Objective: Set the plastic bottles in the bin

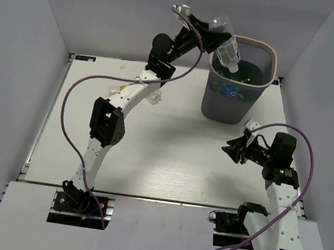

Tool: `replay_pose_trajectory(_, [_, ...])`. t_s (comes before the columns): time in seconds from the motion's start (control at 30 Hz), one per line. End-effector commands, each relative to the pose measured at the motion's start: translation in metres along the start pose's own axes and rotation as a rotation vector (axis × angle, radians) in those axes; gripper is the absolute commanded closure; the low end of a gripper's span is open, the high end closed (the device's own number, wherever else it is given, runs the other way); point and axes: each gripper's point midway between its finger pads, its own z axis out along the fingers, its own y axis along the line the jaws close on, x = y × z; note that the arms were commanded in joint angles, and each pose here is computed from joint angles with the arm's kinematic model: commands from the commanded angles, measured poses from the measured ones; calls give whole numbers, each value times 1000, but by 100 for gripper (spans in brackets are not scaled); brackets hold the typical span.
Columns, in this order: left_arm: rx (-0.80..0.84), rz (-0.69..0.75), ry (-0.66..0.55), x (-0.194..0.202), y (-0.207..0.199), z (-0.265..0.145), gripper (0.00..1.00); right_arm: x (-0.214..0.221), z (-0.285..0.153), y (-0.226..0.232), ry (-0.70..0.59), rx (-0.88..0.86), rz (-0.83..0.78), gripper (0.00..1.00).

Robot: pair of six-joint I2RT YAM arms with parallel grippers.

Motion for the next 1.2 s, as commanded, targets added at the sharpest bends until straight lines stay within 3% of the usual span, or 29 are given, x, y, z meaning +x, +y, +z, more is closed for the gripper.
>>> replay_pose_trajectory(0.0, [-23, -60, 18, 19, 4, 7, 28, -13, 0, -1, -35, -6, -17, 58])
replay_pose_trajectory(0.07, [-70, -60, 34, 29, 18, 5, 7, -12, 0, -1, -38, -3, -22, 55])
replay_pose_trajectory(0.17, [-96, -49, 30, 29, 18, 8, 0, -13, 0, 0, -43, -7, -11, 48])
replay_pose_trajectory(0.33, [-104, 39, 30, 4, 5, 15, 0, -17, 4, -2, -62, -21, -27, 10])
replay_pose_trajectory(0.47, [-143, 193, 87, -43, -20, 5, 0, -28, 14, -4, -92, -82, -65, 10])
replay_pose_trajectory(0.5, [-227, 200, 155, -39, -14, -7, 0, -36, 22, -3, -89, -114, -80, 10])
replay_pose_trajectory(0.53, [-263, 313, 171, -69, -33, -25, 0, -32, 29, -7, -66, -123, -62, 13])
replay_pose_trajectory(0.6, [-371, 400, 210, -86, -43, -56, 0, -34, 46, -7, -30, -149, -78, 19])
replay_pose_trajectory(0.63, [-454, 417, 322, -56, -26, -92, 0, -36, 57, 1, -16, -194, -94, 21])
replay_pose_trajectory(0.67, [-499, 440, 329, -63, -34, -111, 0, -38, 69, 9, -5, -240, -126, 25])
replay_pose_trajectory(0.7, [-555, 497, 246, -110, -70, -133, 0, -36, 76, 7, 23, -223, -142, 27])
replay_pose_trajectory(0.73, [-636, 484, 332, -84, -58, -169, 0, -42, 93, 13, 37, -267, -162, 28])
replay_pose_trajectory(0.8, [-751, 508, 270, -117, -88, -213, 0, -42, 114, 25, 83, -284, -166, 30])
replay_pose_trajectory(0.83, [-831, 480, 355, -94, -80, -247, 0, -30, 128, 23, 139, -279, -109, 30])
replay_pose_trajectory(0.87, [-912, 455, 345, -95, -80, -268, 0, -49, 152, 33, 139, -311, -88, 27])
replay_pose_trajectory(0.93, [-1009, 396, 385, -80, -83, -308, 0, -55, 185, 30, 215, -282, -45, 11])
replay_pose_trajectory(0.97, [-1059, 365, 404, -79, -95, -333, 0, -83, 201, 30, 188, -270, -62, 10])
replay_pose_trajectory(1.0, [-1121, 309, 409, -66, -94, -354, 0, -70, 234, 23, 254, -266, 29, 10])
replay_pose_trajectory(1.07, [-1179, 222, 388, -58, -108, -383, 0, -61, 273, 15, 305, -225, 63, 10])
replay_pose_trajectory(1.13, [-1205, 177, 420, -38, -109, -405, 0, -81, 296, 6, 268, -152, 49, 10])
replay_pose_trajectory(1.17, [-1217, 152, 442, -30, -111, -415, 0, -124, 307, 6, 190, -133, 11, 10])
